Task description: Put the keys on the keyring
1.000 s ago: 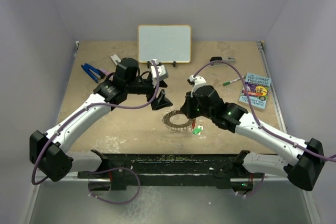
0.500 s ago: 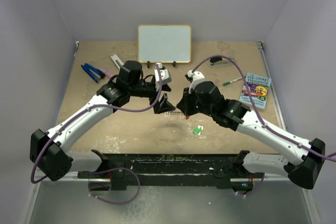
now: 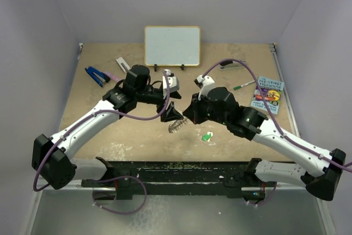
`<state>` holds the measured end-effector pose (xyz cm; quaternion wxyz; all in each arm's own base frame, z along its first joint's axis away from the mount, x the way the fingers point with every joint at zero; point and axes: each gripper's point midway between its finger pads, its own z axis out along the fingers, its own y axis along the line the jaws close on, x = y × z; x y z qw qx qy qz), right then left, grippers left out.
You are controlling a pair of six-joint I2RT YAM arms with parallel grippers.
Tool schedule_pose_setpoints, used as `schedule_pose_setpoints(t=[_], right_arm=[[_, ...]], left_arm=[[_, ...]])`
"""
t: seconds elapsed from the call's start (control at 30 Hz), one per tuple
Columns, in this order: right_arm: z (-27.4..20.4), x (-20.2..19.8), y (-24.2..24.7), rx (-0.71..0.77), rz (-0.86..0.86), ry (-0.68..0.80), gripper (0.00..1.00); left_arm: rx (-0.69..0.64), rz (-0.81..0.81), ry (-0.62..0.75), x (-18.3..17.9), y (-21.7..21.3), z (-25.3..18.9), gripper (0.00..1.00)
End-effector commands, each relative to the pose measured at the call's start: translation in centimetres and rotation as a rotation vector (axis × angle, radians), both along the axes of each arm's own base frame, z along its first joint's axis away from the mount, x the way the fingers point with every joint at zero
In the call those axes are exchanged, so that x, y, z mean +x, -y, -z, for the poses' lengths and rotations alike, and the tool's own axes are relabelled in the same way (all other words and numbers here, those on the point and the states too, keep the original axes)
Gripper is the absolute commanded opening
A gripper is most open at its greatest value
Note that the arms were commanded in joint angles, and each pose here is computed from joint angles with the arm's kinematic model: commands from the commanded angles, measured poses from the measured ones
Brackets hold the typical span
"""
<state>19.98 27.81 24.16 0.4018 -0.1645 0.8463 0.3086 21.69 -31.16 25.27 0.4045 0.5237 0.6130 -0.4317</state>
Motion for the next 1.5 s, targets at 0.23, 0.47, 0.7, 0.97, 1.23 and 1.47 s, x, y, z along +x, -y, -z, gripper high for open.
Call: schedule_pose_setpoints(t=[0.23, 0.47, 0.7, 0.97, 1.23, 1.47], right_arm=[[-6.4, -1.2, -1.1, 0.181, -0.075, 0.089, 0.0], [-6.4, -1.4, -0.5, 0.17, -0.057, 0.085, 0.0], [-6.5, -1.3, -0.4, 0.17, -0.044, 0.082, 0.0], [-6.9, -1.4, -0.8, 0.181, -0.049, 0.086, 0.0], [-7.1, -1.5, -0.9, 0.185, -0.045, 0.087, 0.0], [-7.3, -1.5, -0.9, 0.186, -0.041, 0.092, 0.0]], left_arm=[[0.036, 0.003, 0.113, 0.5, -0.5, 0.4, 0.98], [0.086, -0.031, 0.198, 1.5, -1.3, -0.4, 0.98], [0.074, 0.023, 0.197, 0.2, -1.5, -2.6, 0.98], [-0.045, 0.172, 0.062, -3.2, -0.3, -4.5, 0.98], [-0.04, 0.188, 0.044, -3.6, 0.2, -3.5, 0.98], [-0.017, 0.162, 0.064, -3.1, 0.1, -2.9, 0.98]])
